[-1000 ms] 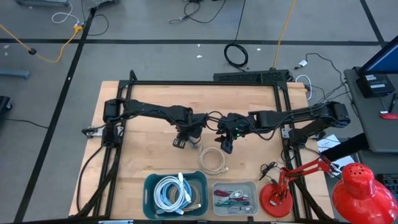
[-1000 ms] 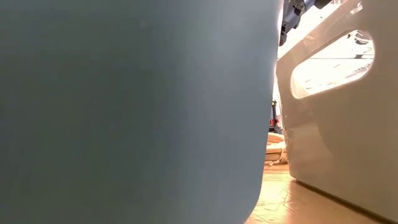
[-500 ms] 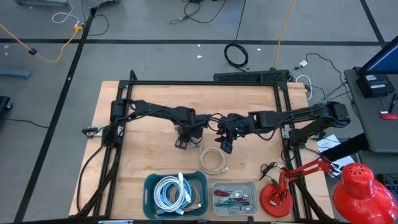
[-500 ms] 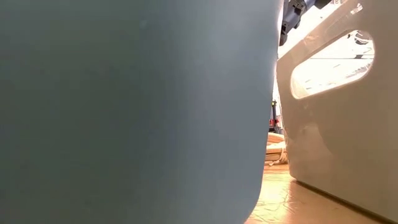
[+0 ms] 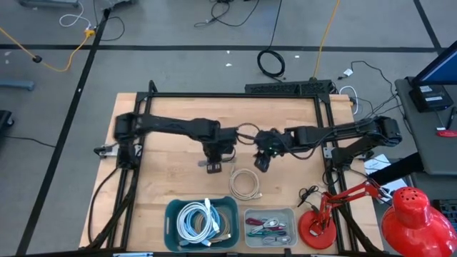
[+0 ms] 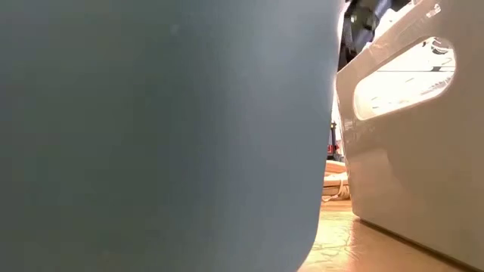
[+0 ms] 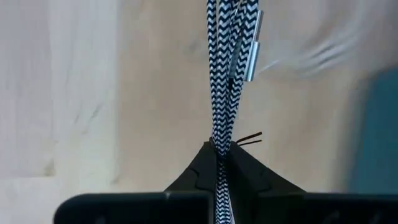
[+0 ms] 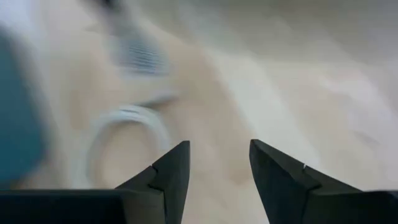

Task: Pick & Place USB Port
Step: Put the small black charger cable into the grey bin

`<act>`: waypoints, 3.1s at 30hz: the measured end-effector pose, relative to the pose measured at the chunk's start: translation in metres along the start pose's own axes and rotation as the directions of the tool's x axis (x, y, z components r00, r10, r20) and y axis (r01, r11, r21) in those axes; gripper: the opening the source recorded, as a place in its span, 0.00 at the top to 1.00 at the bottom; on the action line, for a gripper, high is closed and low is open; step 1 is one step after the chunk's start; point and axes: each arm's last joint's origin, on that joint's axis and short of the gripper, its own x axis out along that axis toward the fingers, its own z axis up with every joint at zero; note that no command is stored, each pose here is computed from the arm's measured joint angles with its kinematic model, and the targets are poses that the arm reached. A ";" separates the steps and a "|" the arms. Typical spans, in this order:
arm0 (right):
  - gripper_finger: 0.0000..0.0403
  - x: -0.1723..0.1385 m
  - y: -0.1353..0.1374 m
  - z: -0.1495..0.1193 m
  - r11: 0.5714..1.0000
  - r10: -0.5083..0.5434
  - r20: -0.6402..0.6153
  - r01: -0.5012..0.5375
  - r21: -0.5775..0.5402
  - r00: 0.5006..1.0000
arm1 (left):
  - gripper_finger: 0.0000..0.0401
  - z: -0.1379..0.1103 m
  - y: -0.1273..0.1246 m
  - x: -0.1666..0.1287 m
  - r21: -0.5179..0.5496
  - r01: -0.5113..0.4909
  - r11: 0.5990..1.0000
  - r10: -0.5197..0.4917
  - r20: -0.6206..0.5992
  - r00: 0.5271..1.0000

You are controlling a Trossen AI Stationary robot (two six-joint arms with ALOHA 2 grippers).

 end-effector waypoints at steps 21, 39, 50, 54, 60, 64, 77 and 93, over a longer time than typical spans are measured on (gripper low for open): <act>0.61 -0.015 0.005 0.058 0.854 0.499 0.368 -0.517 -0.056 0.785 | 0.97 -0.053 -0.104 -0.164 -0.428 -0.009 0.904 0.359 0.746 0.560; 0.61 -0.042 0.009 0.086 0.738 0.590 0.624 -0.656 -0.159 0.513 | 0.97 -0.048 -0.116 -0.167 -0.393 0.049 0.918 0.317 0.803 0.504; 0.61 -0.046 0.014 0.086 0.708 0.624 0.632 -0.674 -0.209 0.459 | 0.97 -0.041 -0.112 -0.161 -0.376 0.046 0.925 0.298 0.796 0.527; 0.61 -0.048 0.016 0.086 0.701 0.631 0.636 -0.678 -0.221 0.445 | 0.97 -0.040 -0.110 -0.162 -0.375 0.049 0.926 0.295 0.797 0.526; 0.68 -0.049 0.016 0.086 0.692 0.633 0.638 -0.689 -0.214 0.437 | 0.97 -0.037 -0.104 -0.165 -0.380 0.049 0.923 0.305 0.805 0.508; 0.89 -0.048 0.017 0.086 0.682 0.646 0.625 -0.699 -0.215 0.437 | 0.94 -0.037 -0.106 -0.164 -0.329 0.063 0.942 0.247 0.809 0.534; 0.98 -0.039 0.019 0.067 0.510 0.841 0.265 -0.855 -0.095 0.472 | 0.72 -0.091 -0.143 -0.208 -0.067 0.266 0.962 -0.077 0.865 0.495; 0.98 -0.031 0.074 -0.041 0.699 0.652 -0.378 -0.714 -0.035 0.657 | 0.78 -0.147 -0.148 -0.237 -0.235 0.113 0.965 0.180 0.914 0.363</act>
